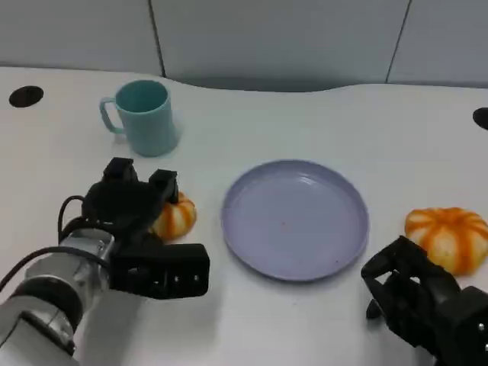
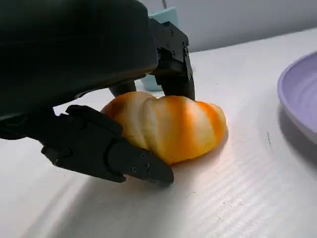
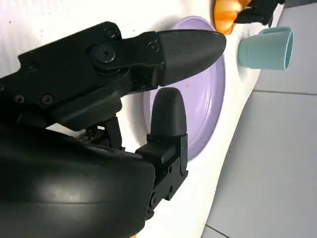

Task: Grasp the bread from the table and place it into the plate.

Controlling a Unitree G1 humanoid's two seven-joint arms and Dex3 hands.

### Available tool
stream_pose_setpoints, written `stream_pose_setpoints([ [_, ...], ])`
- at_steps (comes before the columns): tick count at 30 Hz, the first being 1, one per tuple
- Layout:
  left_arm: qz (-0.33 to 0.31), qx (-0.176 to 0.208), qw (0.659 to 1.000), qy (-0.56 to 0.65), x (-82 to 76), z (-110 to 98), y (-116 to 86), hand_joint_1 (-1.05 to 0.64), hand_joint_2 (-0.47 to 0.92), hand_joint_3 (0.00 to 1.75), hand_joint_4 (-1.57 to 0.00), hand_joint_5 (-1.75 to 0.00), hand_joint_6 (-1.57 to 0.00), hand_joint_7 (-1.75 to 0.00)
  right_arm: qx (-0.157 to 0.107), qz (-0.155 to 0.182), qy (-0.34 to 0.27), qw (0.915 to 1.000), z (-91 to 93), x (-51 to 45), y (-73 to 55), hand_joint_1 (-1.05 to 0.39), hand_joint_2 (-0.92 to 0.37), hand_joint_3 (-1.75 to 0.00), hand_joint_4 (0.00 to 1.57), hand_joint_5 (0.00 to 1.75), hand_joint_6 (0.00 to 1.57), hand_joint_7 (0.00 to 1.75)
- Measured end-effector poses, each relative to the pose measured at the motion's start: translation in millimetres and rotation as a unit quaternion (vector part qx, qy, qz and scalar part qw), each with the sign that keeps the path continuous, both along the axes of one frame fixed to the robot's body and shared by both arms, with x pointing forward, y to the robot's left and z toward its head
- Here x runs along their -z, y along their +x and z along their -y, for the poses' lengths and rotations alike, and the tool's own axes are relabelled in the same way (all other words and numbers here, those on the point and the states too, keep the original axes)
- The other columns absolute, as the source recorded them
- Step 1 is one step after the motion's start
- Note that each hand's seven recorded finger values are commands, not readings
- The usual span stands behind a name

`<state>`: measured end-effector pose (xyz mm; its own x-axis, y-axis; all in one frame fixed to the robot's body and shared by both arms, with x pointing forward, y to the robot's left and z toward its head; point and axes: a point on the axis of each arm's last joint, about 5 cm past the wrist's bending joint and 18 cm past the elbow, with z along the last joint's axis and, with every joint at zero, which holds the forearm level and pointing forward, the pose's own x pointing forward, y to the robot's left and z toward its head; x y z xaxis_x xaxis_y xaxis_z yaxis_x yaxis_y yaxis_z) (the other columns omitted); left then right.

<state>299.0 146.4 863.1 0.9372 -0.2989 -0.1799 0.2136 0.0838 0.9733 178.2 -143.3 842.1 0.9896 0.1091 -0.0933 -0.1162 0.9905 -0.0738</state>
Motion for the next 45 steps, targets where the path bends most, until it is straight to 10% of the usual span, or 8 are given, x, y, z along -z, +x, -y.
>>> stream_pose_setpoints([
  [13, 0.006, -0.05, 0.981, -0.186, 3.6, -19.8, -10.0, -0.2, 0.85, 0.21, -0.73, -1.75, -0.48, -1.75, -0.001, 0.007, 0.0, 1.0, 0.2, 0.0, 0.7, -0.27, -0.92, -0.35, 0.6, 1.75, 0.39, 1.75],
  [20, 0.004, -0.061, 0.895, -0.442, -24.6, -20.1, 2.1, -0.19, 0.87, 0.09, -0.74, -1.75, -0.52, -1.75, -0.003, 0.005, 0.002, 1.0, -1.0, 0.0, 1.3, -0.27, -0.92, -0.36, 0.57, 1.75, 0.38, 1.75],
  [28, -0.05, 0.04, 0.844, -0.532, -54.1, -5.7, 13.1, -0.14, 0.88, 0.06, -0.76, -1.75, -0.55, -1.75, -0.007, -0.009, 0.004, 0.9999, -2.0, -0.4, 2.2, -0.27, -0.92, -0.35, 0.59, 1.75, 0.38, 1.75],
  [39, -0.08, 0.183, 0.901, -0.385, -71.6, 72.7, 18.1, -0.15, 0.86, 0.03, -0.88, -1.75, -0.67, -1.75, -0.008, -0.004, 0.004, 1.0, -3.0, 1.4, 5.1, -0.28, -0.91, -0.35, 0.61, 1.75, 0.4, 1.75],
  [45, -0.124, 0.177, 0.918, -0.333, -65.2, 99.8, 16.3, -0.18, 0.86, 0.04, -0.9, -1.75, -0.68, -1.75, -0.004, 0.002, -0.005, 1.0, -3.2, 1.0, 5.6, -0.28, -0.92, -0.35, 0.6, 1.75, 0.4, 1.75],
])
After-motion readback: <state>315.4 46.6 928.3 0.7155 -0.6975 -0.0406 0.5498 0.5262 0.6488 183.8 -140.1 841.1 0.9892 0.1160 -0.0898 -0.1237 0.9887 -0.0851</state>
